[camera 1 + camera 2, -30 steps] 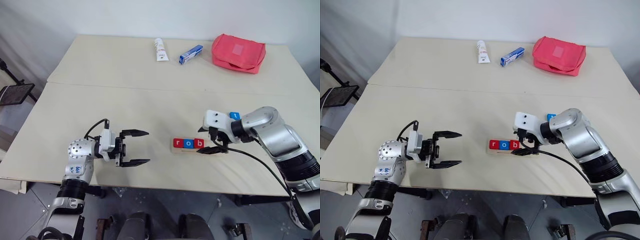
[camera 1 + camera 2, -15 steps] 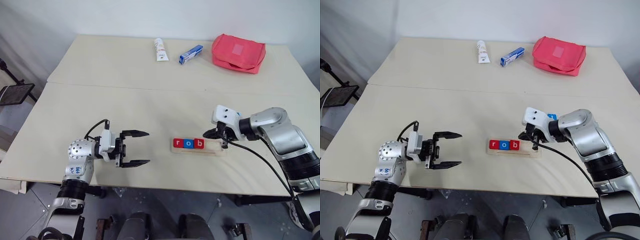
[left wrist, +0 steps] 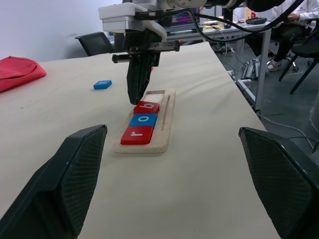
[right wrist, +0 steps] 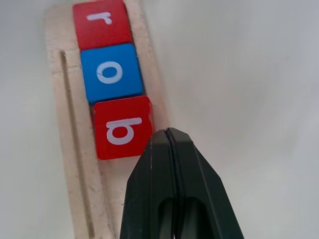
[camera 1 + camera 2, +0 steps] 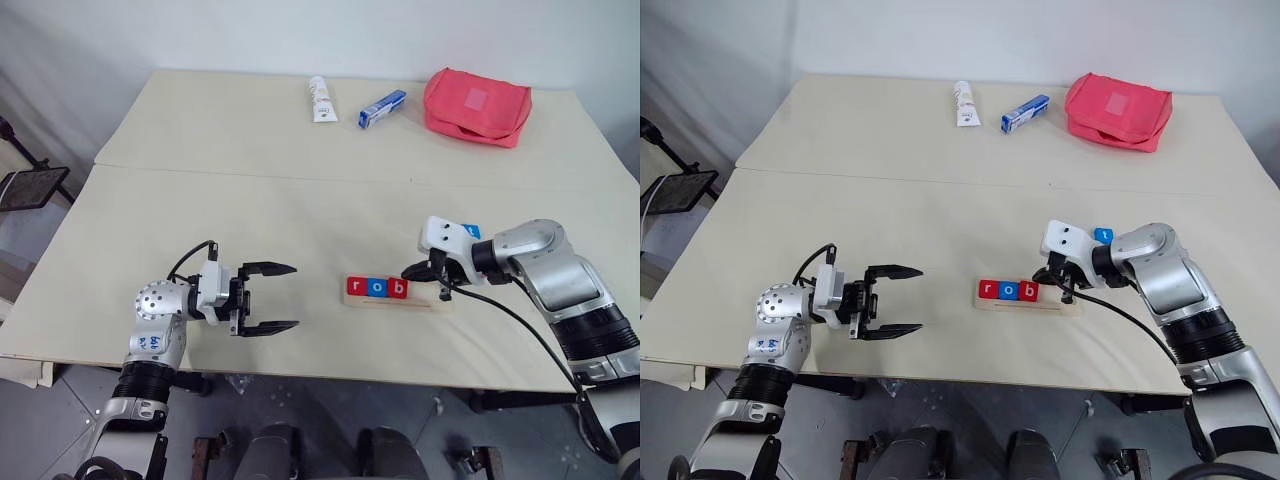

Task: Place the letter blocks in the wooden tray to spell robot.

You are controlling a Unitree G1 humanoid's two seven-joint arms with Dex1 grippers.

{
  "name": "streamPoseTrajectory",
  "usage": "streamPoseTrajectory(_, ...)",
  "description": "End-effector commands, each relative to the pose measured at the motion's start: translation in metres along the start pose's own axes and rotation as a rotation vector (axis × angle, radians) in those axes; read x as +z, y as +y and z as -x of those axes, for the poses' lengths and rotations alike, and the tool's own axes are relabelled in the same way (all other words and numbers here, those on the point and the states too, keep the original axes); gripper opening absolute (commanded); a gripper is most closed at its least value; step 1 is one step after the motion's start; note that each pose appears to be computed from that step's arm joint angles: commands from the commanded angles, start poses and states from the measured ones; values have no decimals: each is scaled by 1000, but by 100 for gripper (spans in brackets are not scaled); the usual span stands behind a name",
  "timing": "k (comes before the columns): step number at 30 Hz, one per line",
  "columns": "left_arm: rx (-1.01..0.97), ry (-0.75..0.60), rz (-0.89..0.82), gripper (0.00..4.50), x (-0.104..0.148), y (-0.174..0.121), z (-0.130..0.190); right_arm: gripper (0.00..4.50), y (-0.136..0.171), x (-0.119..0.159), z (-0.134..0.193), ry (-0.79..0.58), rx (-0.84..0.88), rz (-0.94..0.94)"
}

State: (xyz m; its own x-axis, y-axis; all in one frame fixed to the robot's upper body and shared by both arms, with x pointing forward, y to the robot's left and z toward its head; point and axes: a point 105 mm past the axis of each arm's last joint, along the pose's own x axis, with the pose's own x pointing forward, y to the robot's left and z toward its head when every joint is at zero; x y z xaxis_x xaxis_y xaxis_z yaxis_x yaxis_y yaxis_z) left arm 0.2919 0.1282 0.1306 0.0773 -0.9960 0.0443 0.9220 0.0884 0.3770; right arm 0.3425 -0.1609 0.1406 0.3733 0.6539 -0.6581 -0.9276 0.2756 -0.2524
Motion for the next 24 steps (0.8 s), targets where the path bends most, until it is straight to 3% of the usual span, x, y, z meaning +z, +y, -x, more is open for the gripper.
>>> streamPoseTrajectory(1, -1, -5, -33, 450, 4, 2, -1, 2, 1, 5, 7, -17, -12, 8)
streamPoseTrajectory(6, -5, -11, -34, 450, 3, 5, -5, 2, -5, 6, 12, -24, -73, -2)
streamPoseTrajectory(11, -11, -20, -38, 450, 3, 7, -9, 2, -14, 17, 33, -101, -182, -23)
streamPoseTrajectory(16, -17, -24, -34, 450, 2, 6, -8, 2, -10, 8, 59, -185, -285, -88)
streamPoseTrajectory(19, -19, -25, -26, 450, 0, 7, -6, 61, -1, -25, 92, -220, -441, -284)
streamPoseTrajectory(24, -35, -26, -12, 450, -2, 7, -6, 230, 12, -52, 122, -211, -617, -376)
